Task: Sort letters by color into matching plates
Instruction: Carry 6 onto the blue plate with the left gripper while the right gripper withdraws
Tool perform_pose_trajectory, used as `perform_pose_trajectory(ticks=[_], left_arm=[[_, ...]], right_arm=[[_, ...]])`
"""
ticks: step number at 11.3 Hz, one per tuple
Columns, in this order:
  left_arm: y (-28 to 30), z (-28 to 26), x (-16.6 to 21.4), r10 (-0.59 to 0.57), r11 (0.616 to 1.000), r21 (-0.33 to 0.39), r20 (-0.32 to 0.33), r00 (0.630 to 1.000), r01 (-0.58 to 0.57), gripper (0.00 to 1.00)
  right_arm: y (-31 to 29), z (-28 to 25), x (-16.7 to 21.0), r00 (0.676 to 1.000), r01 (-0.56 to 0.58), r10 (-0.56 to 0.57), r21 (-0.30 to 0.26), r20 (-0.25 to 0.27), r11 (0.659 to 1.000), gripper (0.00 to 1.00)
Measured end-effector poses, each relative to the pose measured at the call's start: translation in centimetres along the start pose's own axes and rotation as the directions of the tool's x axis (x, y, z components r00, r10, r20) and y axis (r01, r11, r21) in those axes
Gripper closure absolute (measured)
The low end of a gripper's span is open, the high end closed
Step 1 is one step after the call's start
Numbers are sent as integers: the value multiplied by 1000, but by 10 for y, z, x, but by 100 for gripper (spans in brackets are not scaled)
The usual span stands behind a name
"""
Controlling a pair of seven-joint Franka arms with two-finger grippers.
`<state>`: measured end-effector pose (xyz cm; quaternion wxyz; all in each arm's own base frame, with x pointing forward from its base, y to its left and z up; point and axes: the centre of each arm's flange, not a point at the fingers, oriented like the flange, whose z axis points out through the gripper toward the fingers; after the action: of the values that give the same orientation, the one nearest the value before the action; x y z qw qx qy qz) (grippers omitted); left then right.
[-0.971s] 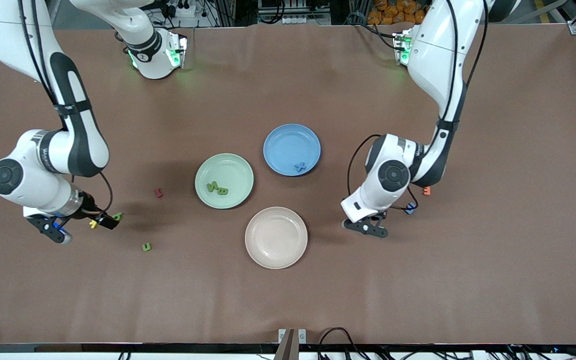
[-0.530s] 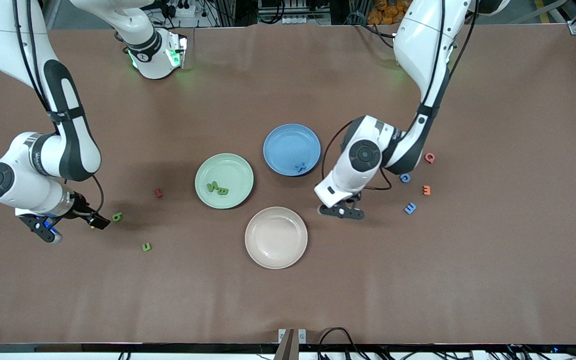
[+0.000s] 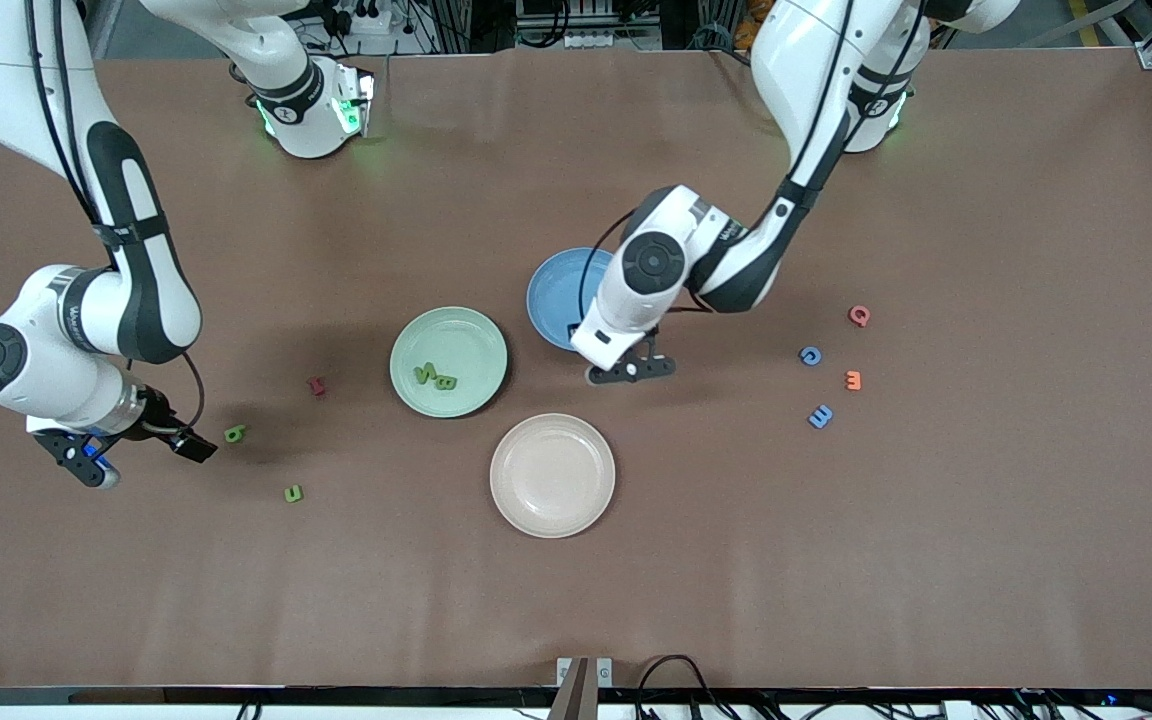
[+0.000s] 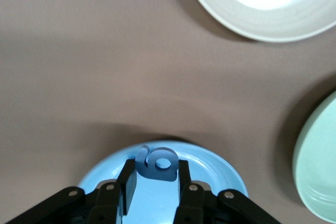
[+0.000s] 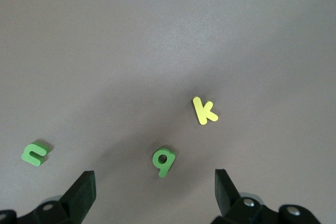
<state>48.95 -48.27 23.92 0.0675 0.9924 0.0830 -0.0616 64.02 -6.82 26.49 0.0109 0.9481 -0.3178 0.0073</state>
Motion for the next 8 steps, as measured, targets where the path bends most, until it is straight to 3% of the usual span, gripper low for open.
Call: perform_pose_trajectory(ticks=[3, 8], left_arm=[[16, 7, -27, -108, 994, 2, 29, 994, 108, 63], [25, 24, -59, -169, 985, 34, 57, 984, 167, 63]], right_arm=[[9, 1, 5, 999, -35, 35, 4, 3, 999, 0], [14, 0, 11, 953, -302, 302, 51, 9, 952, 0]])
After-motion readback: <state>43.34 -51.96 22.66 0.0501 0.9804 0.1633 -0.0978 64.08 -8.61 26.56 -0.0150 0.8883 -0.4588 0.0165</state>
